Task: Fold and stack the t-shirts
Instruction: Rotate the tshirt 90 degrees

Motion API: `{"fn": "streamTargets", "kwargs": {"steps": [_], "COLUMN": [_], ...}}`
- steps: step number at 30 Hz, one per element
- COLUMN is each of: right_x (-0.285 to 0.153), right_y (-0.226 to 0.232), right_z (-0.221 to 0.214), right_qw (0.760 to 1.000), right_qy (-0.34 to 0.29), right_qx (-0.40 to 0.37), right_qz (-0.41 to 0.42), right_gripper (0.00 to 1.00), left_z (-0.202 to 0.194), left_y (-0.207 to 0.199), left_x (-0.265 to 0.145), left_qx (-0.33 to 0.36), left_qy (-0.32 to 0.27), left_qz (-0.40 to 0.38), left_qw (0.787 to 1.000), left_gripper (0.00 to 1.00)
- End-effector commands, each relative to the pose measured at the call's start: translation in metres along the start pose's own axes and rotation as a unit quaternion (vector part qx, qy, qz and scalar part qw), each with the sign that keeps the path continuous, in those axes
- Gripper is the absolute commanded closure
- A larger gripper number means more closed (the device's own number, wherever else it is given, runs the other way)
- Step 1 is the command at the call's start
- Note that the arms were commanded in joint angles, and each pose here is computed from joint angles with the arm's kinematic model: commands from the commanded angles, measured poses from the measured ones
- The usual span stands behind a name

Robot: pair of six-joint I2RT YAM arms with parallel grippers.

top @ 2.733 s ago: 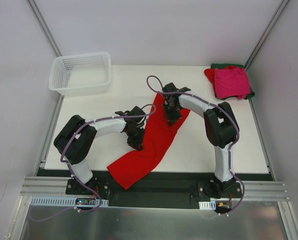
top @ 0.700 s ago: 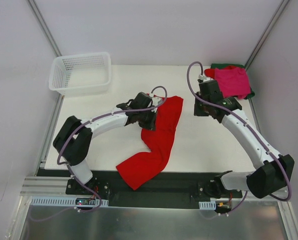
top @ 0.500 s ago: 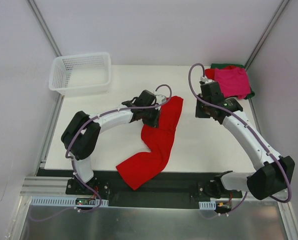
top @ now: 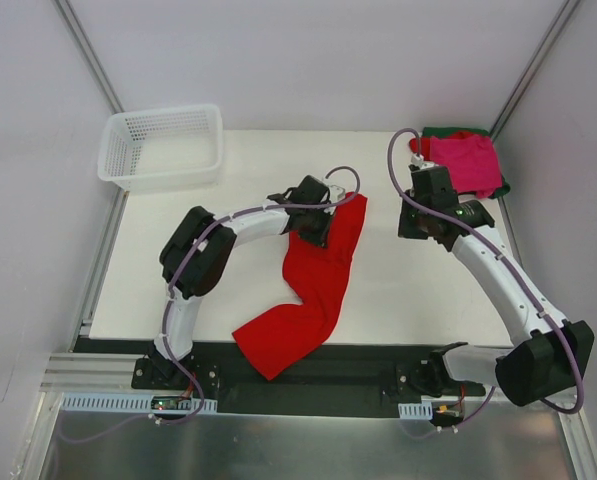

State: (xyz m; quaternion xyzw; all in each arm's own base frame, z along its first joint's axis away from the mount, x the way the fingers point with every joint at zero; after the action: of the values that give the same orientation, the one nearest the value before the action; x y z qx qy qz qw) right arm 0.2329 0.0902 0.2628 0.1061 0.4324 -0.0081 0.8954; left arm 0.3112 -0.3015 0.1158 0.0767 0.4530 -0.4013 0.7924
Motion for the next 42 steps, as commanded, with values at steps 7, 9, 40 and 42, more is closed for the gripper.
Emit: {"fn": "streamTargets", "kwargs": {"steps": [7, 9, 40, 42], "right_x": [-0.007, -0.007, -0.008, -0.01], "right_y": [-0.009, -0.01, -0.027, -0.027], "right_z": [0.0, -0.001, -0.017, -0.018], "right_qw": [1.0, 1.0, 0.999, 0.999], "right_qy": [-0.007, -0.006, 0.023, 0.021], "right_qx": [0.015, 0.017, 0.026, 0.026], "right_qz": [0.006, 0.007, -0.023, -0.025], "right_gripper": [0.99, 0.99, 0.99, 0.99], "left_z": [0.01, 0.007, 0.075, 0.077], "left_y": [0.035, 0.044, 0.159, 0.167], "left_x": [0.013, 0.016, 0.025, 0.021], "left_qx": [-0.014, -0.023, -0.094, -0.101], "left_qy": [0.062, 0.082, 0.032, 0.024], "left_qz": [0.07, 0.078, 0.109, 0.115], "left_qw": [0.995, 0.993, 0.989, 0.988], "left_gripper": [1.0, 1.0, 1.0, 1.0]}}
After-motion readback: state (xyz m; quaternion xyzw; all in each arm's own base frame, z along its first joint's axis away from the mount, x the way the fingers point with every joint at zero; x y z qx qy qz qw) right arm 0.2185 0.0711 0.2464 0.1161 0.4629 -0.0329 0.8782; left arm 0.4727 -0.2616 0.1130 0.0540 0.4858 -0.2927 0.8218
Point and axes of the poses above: each gripper's point midway between its finger pads, its own x axis out along the fingers, its own y axis along the line the jaws close on, z = x × y, the point moved 10 cm from there along -x, back along the fingers, and after that the axes turned 9 degrees about x, right-handed, at the moved point
